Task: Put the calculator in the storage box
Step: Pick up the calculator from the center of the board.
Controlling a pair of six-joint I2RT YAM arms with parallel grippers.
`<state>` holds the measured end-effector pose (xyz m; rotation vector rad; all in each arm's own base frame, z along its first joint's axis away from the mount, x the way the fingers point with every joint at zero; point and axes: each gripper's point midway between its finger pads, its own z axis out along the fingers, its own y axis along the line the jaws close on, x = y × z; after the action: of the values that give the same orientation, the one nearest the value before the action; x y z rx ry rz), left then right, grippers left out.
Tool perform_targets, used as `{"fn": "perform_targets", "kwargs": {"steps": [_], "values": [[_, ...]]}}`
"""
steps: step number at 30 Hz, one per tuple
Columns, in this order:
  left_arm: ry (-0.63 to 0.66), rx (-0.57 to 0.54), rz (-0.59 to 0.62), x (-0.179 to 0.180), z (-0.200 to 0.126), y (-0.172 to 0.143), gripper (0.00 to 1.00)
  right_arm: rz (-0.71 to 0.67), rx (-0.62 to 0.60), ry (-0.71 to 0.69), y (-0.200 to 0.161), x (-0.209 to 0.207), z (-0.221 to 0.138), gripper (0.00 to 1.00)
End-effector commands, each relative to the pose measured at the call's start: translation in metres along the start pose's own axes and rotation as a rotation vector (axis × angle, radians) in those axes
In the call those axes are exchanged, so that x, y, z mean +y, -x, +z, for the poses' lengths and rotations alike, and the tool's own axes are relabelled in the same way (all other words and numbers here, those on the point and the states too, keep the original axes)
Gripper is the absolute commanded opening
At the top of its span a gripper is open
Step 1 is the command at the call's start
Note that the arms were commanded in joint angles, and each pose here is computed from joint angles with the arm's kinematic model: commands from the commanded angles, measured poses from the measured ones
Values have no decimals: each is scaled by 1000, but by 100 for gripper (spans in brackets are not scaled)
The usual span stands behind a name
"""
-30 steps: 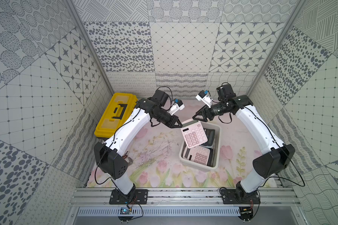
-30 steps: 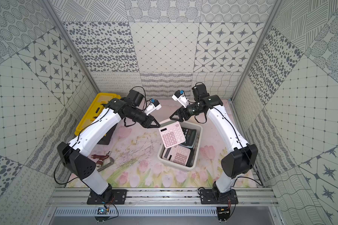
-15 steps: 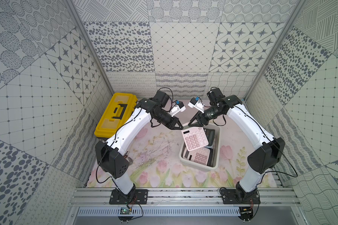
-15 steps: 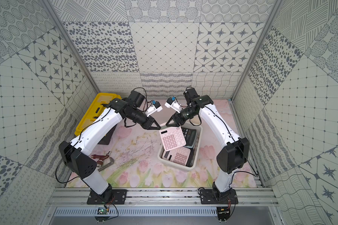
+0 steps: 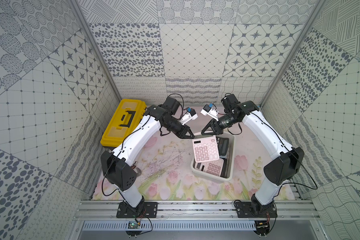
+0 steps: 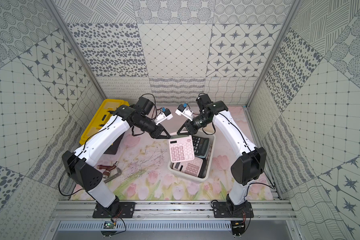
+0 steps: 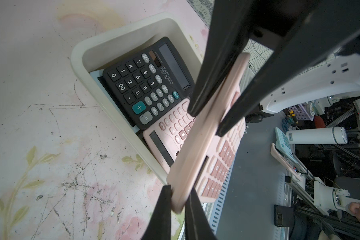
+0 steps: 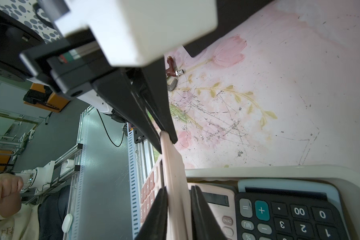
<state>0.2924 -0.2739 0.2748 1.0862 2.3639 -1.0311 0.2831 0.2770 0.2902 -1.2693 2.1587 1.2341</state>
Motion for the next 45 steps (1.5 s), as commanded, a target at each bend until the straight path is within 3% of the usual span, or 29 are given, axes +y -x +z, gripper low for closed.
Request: {"fn": "perform_targets", "kwargs": {"steps": [1,6,7,11,14,20,22,27,37,45], "values": [[22,-57,39,-4,-7,11,0,-29,-31,-14,12,3,-5,13],[72,-94,47,0,-14,20,1,-29,-35,-12,14,5,-7,0],[80,-101,43,0,-16,22,6,-28,-36,-15,14,5,-7,0],[107,-155,36,-1,-29,30,48,-6,-38,-44,15,2,-11,0],[142,-221,10,2,-42,38,68,27,-46,-88,15,-6,-16,0],[203,-392,-151,19,-69,45,82,80,-142,-237,18,-18,-34,0],[193,-457,-222,24,-78,45,91,90,-191,-284,20,-17,-43,0],[216,-534,-372,36,-92,30,94,130,-271,-377,13,-10,-61,0],[272,-594,-466,33,-106,7,95,207,-428,-501,3,7,-92,0],[208,-615,-541,25,-101,-5,96,401,-614,-595,-19,10,-117,0]]}}
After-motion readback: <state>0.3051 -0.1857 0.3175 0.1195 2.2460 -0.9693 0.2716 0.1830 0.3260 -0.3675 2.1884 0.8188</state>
